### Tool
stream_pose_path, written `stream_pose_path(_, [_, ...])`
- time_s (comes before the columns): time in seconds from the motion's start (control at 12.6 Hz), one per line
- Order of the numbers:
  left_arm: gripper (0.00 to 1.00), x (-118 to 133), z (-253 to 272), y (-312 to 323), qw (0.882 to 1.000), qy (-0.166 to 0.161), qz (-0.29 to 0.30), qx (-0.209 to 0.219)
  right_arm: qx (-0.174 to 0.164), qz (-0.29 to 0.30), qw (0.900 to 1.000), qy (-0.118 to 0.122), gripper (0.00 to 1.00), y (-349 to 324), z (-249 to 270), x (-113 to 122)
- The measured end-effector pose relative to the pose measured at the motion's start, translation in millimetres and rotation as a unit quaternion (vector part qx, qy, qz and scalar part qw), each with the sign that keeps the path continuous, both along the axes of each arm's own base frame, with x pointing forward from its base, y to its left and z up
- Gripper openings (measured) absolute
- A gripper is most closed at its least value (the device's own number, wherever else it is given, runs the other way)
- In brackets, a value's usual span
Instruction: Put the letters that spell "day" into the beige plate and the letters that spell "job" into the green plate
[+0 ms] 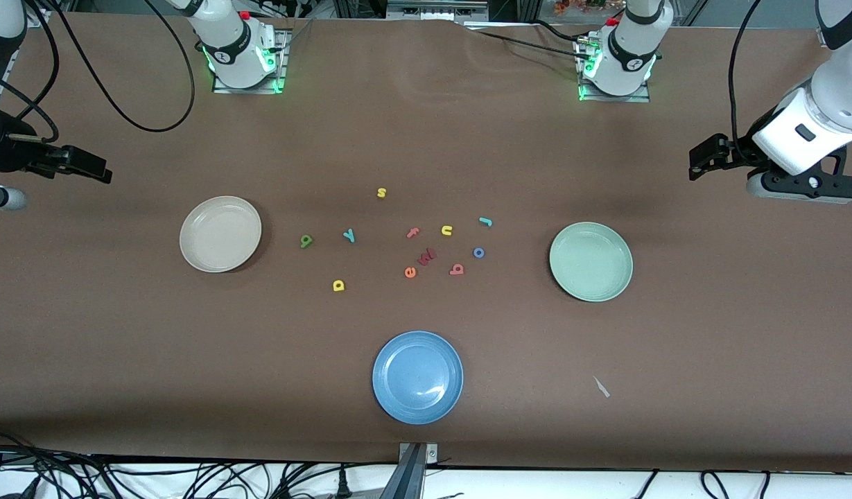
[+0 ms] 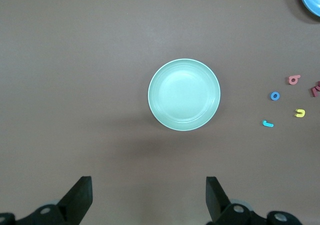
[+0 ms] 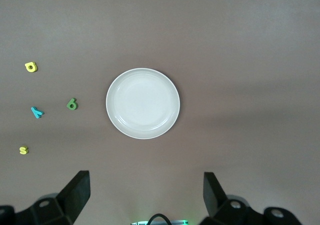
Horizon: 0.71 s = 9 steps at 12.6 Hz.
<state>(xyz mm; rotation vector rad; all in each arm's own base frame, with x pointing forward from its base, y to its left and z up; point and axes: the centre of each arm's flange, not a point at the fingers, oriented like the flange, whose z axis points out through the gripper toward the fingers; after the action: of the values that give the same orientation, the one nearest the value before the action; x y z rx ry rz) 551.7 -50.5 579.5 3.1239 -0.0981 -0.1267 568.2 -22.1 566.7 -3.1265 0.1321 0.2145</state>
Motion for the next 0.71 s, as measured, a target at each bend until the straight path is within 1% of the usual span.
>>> stream_pose_path(0.32, [1.0, -3.2, -1.3, 2.4, 1.0, 0.013, 0.006, 0.002, 0.0, 0.0, 1.0, 0.0, 1.0, 0.0, 0.0, 0.0])
stream_pose_path(0.71, [1.0, -4.2, -3.0, -0.4, 1.0, 0.017, 0.006, 0.002, 0.0, 0.0, 1.0, 0.0, 1.0, 0.0, 0.0, -0.1])
